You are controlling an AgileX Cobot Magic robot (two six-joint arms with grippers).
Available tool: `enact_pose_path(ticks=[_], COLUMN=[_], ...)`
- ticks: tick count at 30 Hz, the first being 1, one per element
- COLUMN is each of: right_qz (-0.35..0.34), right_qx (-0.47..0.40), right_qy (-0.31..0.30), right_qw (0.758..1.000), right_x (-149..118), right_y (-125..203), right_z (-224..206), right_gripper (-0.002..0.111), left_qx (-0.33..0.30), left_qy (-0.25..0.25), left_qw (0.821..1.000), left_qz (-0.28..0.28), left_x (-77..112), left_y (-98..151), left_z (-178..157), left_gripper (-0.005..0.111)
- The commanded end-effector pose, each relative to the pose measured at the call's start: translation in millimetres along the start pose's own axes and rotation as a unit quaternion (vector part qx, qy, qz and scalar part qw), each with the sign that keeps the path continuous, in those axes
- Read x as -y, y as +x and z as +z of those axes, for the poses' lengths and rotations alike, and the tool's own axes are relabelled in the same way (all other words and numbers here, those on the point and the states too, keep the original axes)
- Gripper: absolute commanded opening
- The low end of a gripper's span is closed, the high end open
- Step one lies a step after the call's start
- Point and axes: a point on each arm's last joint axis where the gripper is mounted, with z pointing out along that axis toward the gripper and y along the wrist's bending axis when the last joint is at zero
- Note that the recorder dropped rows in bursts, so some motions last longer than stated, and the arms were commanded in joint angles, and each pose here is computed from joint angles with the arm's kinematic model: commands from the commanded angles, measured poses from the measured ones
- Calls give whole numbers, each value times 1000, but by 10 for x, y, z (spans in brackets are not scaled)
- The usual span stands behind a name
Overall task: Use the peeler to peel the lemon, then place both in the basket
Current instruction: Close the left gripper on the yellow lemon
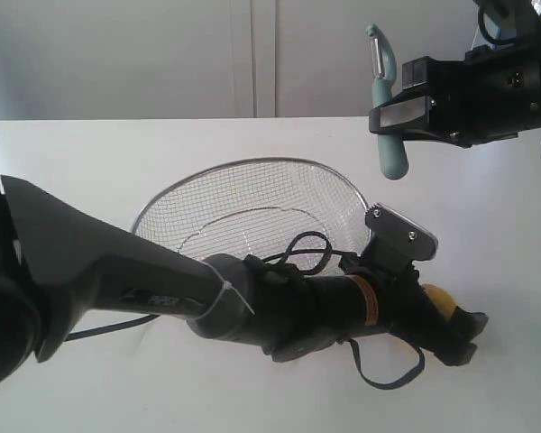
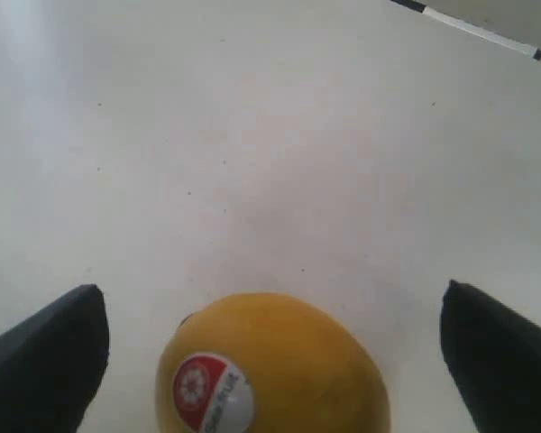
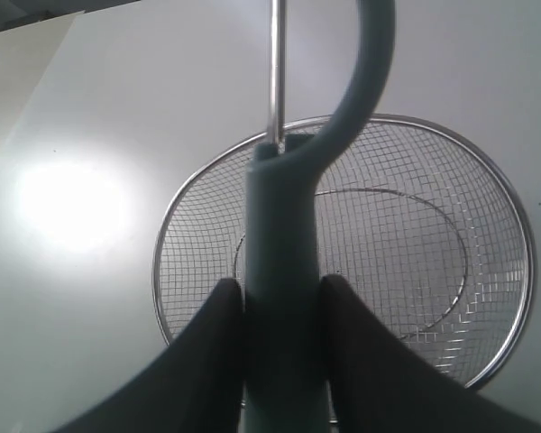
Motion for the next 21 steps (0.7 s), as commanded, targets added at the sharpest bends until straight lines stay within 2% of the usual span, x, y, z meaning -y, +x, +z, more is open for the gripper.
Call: enact_pose_path(ticks=[1,8,14,21], right_qz=[4,4,4,4], right_qx=[4,4,4,4], right_qy=[-3,-3,-3,-3], right_qw=[1000,1000,1000,1000], right_x=[-2,-2,-2,-2], right_y=[-2,-2,-2,-2], right_z=[-17,-17,-17,-17], right_gripper=[0,0,0,0], left_qx=[1,-11,-11,-49], left_qy=[6,5,6,4], left_qw=[1000,1000,999,992], left_qz=[8,13,33,118], left_x=[33,31,53,47], left_y=[-35,-11,-107,-86], left_z=[8,7,-47,-57], left_gripper=[105,105,105,105])
